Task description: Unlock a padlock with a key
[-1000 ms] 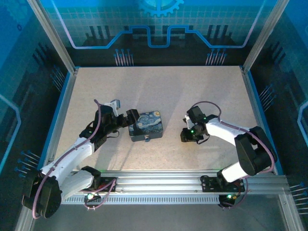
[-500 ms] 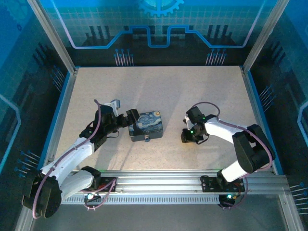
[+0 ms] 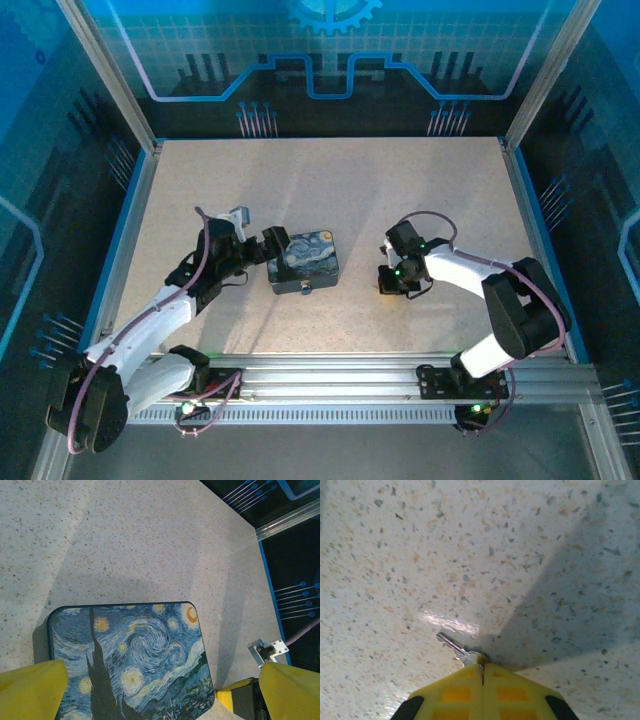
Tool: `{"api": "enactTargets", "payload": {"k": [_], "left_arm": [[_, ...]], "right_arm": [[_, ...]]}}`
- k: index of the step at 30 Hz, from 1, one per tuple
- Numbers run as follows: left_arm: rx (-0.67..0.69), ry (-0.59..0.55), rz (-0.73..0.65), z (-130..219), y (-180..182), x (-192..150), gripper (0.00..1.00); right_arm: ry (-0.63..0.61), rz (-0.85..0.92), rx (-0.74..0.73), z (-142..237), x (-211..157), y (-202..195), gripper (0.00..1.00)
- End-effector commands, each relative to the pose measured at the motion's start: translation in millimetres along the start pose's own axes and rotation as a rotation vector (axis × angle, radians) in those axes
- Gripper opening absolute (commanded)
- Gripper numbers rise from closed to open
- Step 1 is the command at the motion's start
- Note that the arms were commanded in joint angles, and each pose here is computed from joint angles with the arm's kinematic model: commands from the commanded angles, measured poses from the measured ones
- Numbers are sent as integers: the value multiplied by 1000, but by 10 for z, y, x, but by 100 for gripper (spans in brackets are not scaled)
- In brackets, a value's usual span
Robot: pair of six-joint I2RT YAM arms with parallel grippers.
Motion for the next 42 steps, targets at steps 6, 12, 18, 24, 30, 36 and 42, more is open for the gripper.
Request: {"api": "enactTargets", "payload": {"k": [6, 12, 18, 24, 30, 36, 42], "left_arm": [[-130, 31, 129, 4, -335, 101, 99], [-233, 75, 154, -63, -658, 75, 93], [-279, 118, 75, -173, -1023, -55, 80], [-289, 160, 26, -327, -1224, -228, 65], [-315, 204, 7, -459, -1373, -362, 60], [-324, 223, 13, -543, -1416, -437, 55], [-323, 235, 22, -595, -1412, -478, 47]], "right_arm": [[-191, -110, 252, 258, 168, 304, 0], [-401, -167, 443, 654, 414, 558, 0], [-538, -176, 535, 1028, 559, 748, 0], [-546, -147, 575, 1169, 549, 918, 0], [-522, -123, 592, 1156, 513, 1048, 0], [-509, -99, 607, 1155, 519, 1149, 0], [-501, -78, 623, 1170, 515, 1235, 0]]}}
Point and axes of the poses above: each hand's point on the last joint's axis, 136 mm out from that joint toward the fingers, its own z axis back along the fingers, its own y axis along the line the jaws close on, x = y × z, the point moved 4 cm from there along z, back along the fingers, and after that the axes turned 2 degrees about z, right-handed, at the moved point
